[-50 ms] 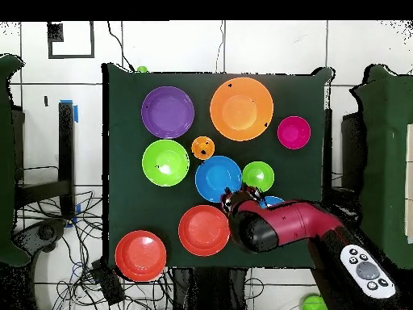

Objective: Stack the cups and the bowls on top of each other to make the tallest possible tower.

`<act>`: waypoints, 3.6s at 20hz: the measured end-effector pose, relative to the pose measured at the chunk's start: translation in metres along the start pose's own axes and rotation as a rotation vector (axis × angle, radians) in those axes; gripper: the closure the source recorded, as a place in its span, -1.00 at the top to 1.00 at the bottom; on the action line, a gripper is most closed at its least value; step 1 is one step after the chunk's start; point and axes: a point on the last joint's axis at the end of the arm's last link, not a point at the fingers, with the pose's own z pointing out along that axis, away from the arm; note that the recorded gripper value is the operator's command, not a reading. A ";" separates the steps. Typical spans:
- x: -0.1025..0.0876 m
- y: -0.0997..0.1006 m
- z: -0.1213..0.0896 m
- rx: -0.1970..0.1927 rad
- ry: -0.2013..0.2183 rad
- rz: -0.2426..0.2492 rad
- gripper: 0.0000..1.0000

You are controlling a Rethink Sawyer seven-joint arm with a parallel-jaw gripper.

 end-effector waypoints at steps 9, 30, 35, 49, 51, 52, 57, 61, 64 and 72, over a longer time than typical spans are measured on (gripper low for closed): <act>0.017 -0.001 0.011 0.002 -0.011 -0.004 1.00; 0.080 -0.011 0.025 0.065 0.104 0.189 1.00; 0.084 -0.015 0.028 0.062 0.086 0.207 1.00; 0.070 -0.018 0.026 0.051 0.039 0.184 1.00; 0.063 -0.020 0.025 0.046 0.030 0.184 1.00; 0.058 -0.021 0.024 0.043 0.026 0.184 1.00; 0.046 -0.022 0.022 0.032 0.024 0.176 1.00; 0.036 -0.027 0.018 0.020 0.019 0.178 1.00; 0.032 -0.031 0.015 0.012 0.028 0.185 1.00; 0.023 -0.041 0.007 -0.001 0.038 0.190 1.00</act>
